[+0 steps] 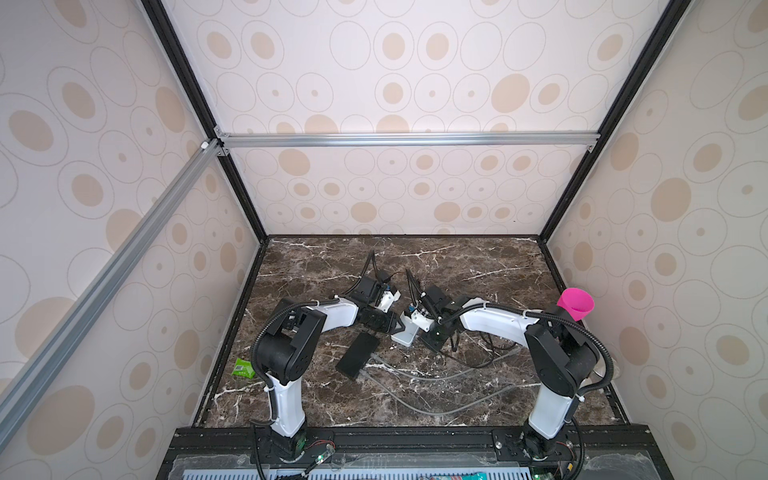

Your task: Insert the plug into the switch port

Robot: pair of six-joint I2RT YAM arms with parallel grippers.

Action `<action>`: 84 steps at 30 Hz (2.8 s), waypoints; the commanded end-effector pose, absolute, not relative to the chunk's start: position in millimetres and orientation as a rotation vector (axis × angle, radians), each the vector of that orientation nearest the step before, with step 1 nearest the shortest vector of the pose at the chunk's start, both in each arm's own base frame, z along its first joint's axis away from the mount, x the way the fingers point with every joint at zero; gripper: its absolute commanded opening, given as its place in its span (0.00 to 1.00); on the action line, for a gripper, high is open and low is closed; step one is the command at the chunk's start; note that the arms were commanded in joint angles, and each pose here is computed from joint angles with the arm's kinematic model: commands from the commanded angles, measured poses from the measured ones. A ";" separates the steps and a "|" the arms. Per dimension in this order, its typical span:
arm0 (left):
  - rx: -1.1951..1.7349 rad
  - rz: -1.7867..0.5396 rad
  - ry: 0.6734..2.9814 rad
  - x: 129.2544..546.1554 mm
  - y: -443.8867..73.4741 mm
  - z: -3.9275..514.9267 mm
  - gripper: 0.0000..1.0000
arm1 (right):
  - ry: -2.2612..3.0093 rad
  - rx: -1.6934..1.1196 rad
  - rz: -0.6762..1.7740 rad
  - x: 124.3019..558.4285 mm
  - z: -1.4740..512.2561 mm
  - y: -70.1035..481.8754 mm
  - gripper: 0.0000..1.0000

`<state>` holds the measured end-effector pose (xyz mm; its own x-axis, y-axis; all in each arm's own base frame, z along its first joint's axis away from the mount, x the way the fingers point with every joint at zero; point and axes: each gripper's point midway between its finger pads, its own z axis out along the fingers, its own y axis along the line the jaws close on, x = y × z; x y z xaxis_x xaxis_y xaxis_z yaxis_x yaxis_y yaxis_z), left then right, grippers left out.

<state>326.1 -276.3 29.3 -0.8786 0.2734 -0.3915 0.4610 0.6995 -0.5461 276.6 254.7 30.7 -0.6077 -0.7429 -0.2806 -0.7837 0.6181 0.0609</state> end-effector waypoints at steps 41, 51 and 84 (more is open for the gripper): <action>0.783 -0.894 2.817 269.9 -271.3 -8.3 0.41 | 2.161 -1.567 0.201 314.3 45.0 288.6 0.00; 0.835 -0.924 2.818 260.3 -273.5 -7.8 0.41 | 2.218 -1.480 0.285 334.7 49.5 293.8 0.00; 1.240 -1.113 2.624 225.7 -317.7 12.1 0.40 | 1.783 -1.487 0.342 388.3 95.1 385.6 0.00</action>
